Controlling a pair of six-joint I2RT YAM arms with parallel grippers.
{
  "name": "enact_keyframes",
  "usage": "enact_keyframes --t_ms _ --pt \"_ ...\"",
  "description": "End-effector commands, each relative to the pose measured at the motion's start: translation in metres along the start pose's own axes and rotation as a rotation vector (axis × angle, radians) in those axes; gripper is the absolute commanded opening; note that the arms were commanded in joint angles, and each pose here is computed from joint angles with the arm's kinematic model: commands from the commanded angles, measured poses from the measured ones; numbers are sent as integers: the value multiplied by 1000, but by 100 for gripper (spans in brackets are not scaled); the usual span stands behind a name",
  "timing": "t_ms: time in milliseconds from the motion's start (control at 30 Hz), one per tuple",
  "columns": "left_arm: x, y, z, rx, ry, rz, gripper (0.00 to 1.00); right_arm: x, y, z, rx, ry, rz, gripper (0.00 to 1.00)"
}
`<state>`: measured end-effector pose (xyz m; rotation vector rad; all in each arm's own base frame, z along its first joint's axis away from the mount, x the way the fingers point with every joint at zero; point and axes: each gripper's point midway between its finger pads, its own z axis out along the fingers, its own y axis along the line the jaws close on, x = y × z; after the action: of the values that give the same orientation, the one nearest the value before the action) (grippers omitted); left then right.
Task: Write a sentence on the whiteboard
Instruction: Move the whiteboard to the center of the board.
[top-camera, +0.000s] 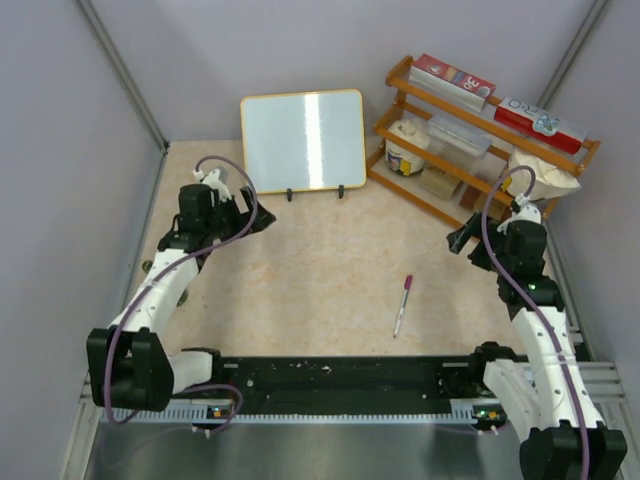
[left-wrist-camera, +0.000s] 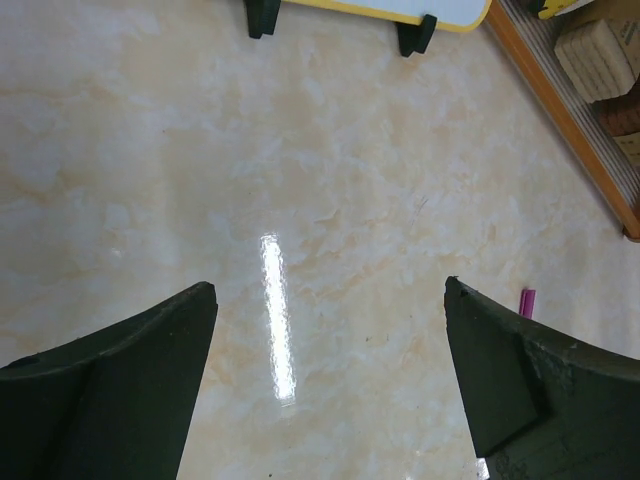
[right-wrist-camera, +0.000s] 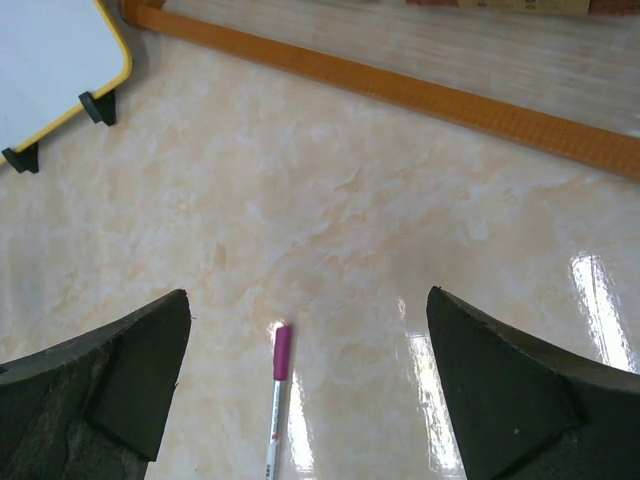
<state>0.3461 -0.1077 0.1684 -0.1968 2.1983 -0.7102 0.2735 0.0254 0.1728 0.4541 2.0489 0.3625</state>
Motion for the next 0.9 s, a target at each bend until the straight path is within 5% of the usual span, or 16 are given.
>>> enact_keyframes --t_ms 0,200,633,867 --pt "-30 -10 -21 -2 -142 84 98 -19 7 -3 -10 -26 -30 99" --pt "-34 -3 0 -55 -119 121 97 -23 3 13 28 12 -47 99" --pt "-6 -19 129 -210 97 248 91 -15 1 52 26 92 -35 99" --pt "-3 13 179 -353 145 236 84 -4 1 62 10 118 -7 99"
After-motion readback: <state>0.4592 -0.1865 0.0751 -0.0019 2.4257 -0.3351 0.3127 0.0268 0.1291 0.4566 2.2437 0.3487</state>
